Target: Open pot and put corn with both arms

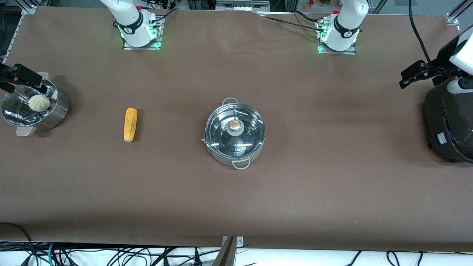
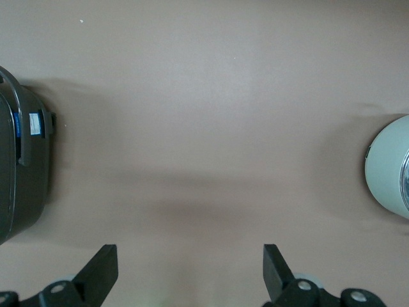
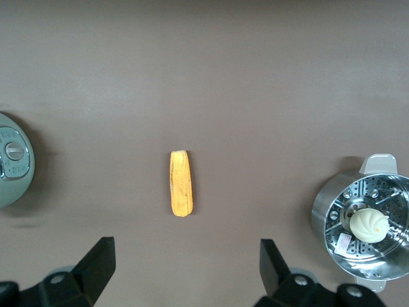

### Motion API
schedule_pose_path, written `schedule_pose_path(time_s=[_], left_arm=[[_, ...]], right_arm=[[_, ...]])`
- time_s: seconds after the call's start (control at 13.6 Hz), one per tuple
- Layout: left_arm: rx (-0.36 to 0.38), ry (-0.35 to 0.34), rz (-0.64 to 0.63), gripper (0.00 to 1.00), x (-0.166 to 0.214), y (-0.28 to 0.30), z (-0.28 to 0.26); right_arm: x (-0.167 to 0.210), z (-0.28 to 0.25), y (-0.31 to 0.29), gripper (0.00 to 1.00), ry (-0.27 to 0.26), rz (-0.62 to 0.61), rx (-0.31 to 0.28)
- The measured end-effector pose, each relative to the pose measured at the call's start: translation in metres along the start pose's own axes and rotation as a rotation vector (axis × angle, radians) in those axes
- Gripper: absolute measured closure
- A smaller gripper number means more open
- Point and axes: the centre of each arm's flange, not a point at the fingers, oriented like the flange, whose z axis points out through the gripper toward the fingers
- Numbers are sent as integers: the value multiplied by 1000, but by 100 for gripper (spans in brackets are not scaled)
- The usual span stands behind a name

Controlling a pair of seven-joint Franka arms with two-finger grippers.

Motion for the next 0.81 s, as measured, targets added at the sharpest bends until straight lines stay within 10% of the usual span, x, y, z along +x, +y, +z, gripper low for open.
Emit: schedule_pose_path(time_s=[0.81], left_arm=[[1,-5,-2,0,0,-1,0]], right_arm=[[0,9,1,0,-41,-2,-12]])
